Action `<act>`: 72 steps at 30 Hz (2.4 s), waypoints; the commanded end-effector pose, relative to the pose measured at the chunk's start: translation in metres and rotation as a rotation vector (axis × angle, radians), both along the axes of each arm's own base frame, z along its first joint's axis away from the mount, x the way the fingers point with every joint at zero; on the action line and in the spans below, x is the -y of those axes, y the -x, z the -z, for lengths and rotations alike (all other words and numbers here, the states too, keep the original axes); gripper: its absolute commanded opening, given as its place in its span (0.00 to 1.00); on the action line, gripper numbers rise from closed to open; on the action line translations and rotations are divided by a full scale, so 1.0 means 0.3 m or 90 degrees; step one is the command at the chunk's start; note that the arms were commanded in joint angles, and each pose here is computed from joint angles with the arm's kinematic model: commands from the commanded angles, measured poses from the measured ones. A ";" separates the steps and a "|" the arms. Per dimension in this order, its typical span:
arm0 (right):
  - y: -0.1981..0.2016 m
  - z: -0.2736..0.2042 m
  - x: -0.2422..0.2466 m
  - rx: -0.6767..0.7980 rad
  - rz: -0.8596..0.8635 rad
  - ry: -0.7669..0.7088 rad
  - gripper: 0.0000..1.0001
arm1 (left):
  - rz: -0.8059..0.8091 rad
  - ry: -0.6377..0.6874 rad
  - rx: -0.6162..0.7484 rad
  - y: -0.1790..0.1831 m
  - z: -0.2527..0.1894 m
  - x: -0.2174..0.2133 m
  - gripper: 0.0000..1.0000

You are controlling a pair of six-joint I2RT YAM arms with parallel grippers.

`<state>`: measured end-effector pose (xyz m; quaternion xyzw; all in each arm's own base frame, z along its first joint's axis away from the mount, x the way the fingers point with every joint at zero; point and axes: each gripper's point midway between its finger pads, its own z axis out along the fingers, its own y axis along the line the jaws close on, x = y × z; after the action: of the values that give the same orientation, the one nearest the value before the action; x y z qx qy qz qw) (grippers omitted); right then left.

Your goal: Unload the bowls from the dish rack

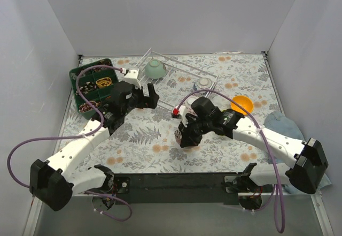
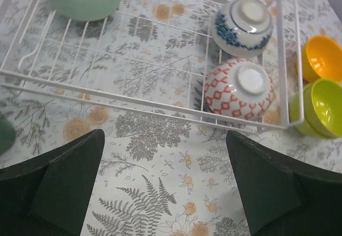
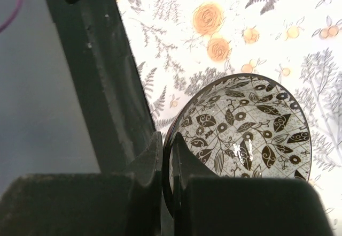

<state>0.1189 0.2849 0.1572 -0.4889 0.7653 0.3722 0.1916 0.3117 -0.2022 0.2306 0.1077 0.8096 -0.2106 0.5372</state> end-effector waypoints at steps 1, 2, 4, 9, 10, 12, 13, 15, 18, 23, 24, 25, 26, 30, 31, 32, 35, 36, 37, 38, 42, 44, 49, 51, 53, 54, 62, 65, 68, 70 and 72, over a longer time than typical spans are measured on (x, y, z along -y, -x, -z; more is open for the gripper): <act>-0.111 -0.023 -0.099 0.149 0.069 -0.010 0.01 | -0.137 0.097 -0.127 -0.076 0.010 -0.118 0.98; -0.094 -0.005 -0.120 0.161 0.059 0.000 0.01 | -0.156 0.119 -0.138 -0.097 -0.016 -0.126 0.98; -0.130 0.005 -0.147 0.212 0.081 0.007 0.01 | -0.179 0.120 -0.185 -0.111 0.024 -0.145 0.98; -0.152 0.073 -0.200 0.298 0.100 0.039 0.01 | -0.207 0.129 -0.227 -0.133 0.030 -0.162 0.98; -0.162 0.073 -0.213 0.315 0.108 0.033 0.01 | -0.208 0.129 -0.233 -0.131 0.034 -0.161 0.98; -0.154 0.120 -0.219 0.335 0.108 0.052 0.01 | -0.209 0.129 -0.236 -0.133 0.034 -0.161 0.98; -0.172 0.129 -0.217 0.356 0.122 0.062 0.01 | -0.210 0.129 -0.235 -0.135 0.029 -0.161 0.98; -0.173 0.156 -0.234 0.374 0.127 0.070 0.01 | -0.211 0.127 -0.235 -0.136 0.026 -0.162 0.98; -0.169 0.189 -0.253 0.405 0.135 0.074 0.01 | -0.208 0.127 -0.235 -0.138 0.019 -0.158 0.98; -0.134 0.262 -0.258 0.417 0.124 0.094 0.11 | -0.201 0.128 -0.224 -0.151 -0.004 -0.152 0.98; -0.126 0.269 -0.259 0.413 0.120 0.094 0.15 | -0.183 0.132 -0.233 -0.142 -0.001 -0.136 0.98; -0.119 0.272 -0.260 0.408 0.115 0.092 0.25 | -0.180 0.134 -0.233 -0.146 -0.003 -0.132 0.98; -0.110 0.273 -0.261 0.404 0.110 0.089 0.31 | -0.173 0.135 -0.232 -0.146 -0.010 -0.126 0.98; -0.099 0.236 -0.257 0.392 0.118 0.073 0.60 | -0.151 0.143 -0.238 -0.150 -0.017 -0.103 0.98; -0.097 0.218 -0.254 0.391 0.120 0.067 0.66 | -0.148 0.143 -0.240 -0.153 -0.014 -0.097 0.98; -0.095 0.207 -0.254 0.388 0.122 0.064 0.70 | -0.144 0.145 -0.239 -0.155 -0.019 -0.093 0.98; -0.093 0.146 -0.249 0.383 0.135 0.049 0.80 | -0.118 0.155 -0.244 -0.158 -0.029 -0.061 0.98; -0.102 0.117 -0.250 0.388 0.148 0.042 0.83 | -0.111 0.159 -0.243 -0.160 -0.038 -0.052 0.98; -0.106 0.084 -0.240 0.390 0.161 0.036 0.88 | -0.097 0.159 -0.252 -0.158 -0.028 -0.032 0.98; -0.113 0.065 -0.234 0.393 0.171 0.037 0.90 | -0.091 0.159 -0.255 -0.161 -0.026 -0.022 0.98; -0.160 -0.011 -0.206 0.383 0.219 0.043 0.98 | -0.068 0.160 -0.263 -0.172 -0.019 0.031 0.98; -0.192 -0.051 -0.184 0.364 0.250 0.038 0.99 | -0.056 0.158 -0.266 -0.180 -0.015 0.067 0.98; -0.289 -0.164 -0.085 0.321 0.344 -0.001 0.99 | -0.017 0.137 -0.275 -0.175 0.005 0.161 0.98; -0.318 -0.182 -0.033 0.298 0.385 -0.003 0.99 | -0.003 0.124 -0.283 -0.176 0.027 0.200 0.98; -0.371 -0.211 0.052 0.287 0.447 -0.009 0.99 | 0.023 0.116 -0.287 -0.161 0.031 0.254 0.98; -0.381 -0.209 0.085 0.277 0.471 -0.006 0.99 | 0.039 0.105 -0.300 -0.145 0.059 0.292 0.98; -0.427 -0.205 0.314 0.257 0.598 -0.007 0.98 | 0.069 0.021 -0.333 -0.136 0.173 0.414 0.98; -0.415 -0.190 0.347 0.248 0.611 -0.011 0.98 | 0.064 -0.010 -0.339 -0.143 0.212 0.436 0.95; -0.407 -0.177 0.368 0.241 0.620 -0.009 0.98 | 0.063 -0.026 -0.343 -0.148 0.243 0.462 0.89; -0.407 -0.176 0.380 0.242 0.625 -0.008 0.98 | 0.061 -0.036 -0.339 -0.150 0.257 0.476 0.85; -0.405 -0.177 0.388 0.245 0.625 -0.007 0.98 | 0.054 -0.050 -0.341 -0.154 0.286 0.483 0.78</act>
<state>0.2425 0.1718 0.2052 -0.1411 0.8570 0.1360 0.4766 0.3517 -0.3448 0.1382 0.0950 0.9269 -0.2436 0.2694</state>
